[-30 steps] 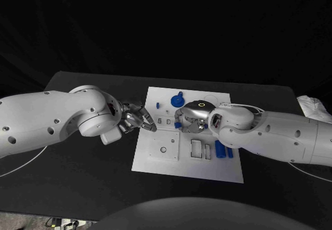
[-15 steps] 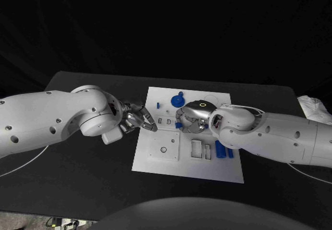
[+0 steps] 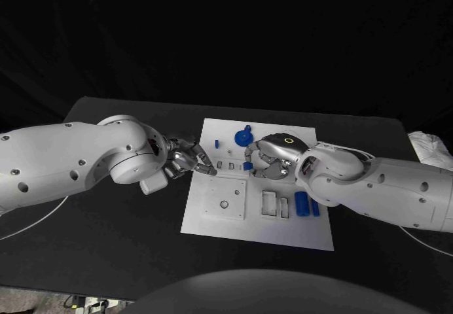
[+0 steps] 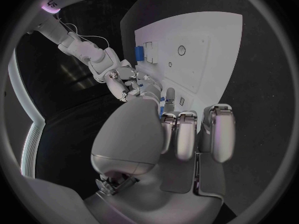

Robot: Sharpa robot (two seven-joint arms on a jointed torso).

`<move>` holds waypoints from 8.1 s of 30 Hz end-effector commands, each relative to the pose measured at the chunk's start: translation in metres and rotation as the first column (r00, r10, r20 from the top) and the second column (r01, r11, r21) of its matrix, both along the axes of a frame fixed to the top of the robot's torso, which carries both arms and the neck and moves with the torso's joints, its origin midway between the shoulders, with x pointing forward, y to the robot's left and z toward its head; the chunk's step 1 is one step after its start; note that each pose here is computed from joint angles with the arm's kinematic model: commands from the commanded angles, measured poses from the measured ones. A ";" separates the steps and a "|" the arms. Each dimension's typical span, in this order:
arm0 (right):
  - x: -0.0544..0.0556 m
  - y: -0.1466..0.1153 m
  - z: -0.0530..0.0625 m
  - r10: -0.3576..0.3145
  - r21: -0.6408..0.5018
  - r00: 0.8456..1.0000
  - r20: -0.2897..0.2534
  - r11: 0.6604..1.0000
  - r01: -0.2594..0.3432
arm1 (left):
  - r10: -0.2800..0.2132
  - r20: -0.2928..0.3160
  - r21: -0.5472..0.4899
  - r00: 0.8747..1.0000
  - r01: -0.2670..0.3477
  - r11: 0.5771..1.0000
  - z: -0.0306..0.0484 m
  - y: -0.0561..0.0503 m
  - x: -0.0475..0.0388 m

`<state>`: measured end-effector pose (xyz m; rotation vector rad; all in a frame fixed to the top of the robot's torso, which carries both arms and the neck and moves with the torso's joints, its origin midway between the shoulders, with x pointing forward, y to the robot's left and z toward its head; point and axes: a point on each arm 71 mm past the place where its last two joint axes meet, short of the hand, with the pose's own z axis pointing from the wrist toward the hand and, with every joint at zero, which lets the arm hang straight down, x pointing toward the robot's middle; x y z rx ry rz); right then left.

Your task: Assemble the parts on the task board

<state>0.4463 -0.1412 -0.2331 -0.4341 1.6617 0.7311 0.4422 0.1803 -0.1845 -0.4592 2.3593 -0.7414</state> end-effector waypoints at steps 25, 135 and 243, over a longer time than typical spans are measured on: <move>-0.015 0.025 0.021 0.076 0.144 0.997 0.013 0.987 -0.077 | -0.099 0.014 -0.148 0.995 0.100 0.984 -0.0057 -0.028 0.0156; -0.015 -0.032 0.068 0.019 0.037 0.994 0.108 0.999 -0.023 | -0.163 -0.117 0.271 0.980 0.190 0.944 0.0319 -0.020 0.0441; -0.014 -0.036 0.063 -0.031 -0.001 0.999 -0.033 1.000 0.031 | -0.237 -0.154 0.521 0.959 0.283 0.805 -0.0175 -0.082 0.0816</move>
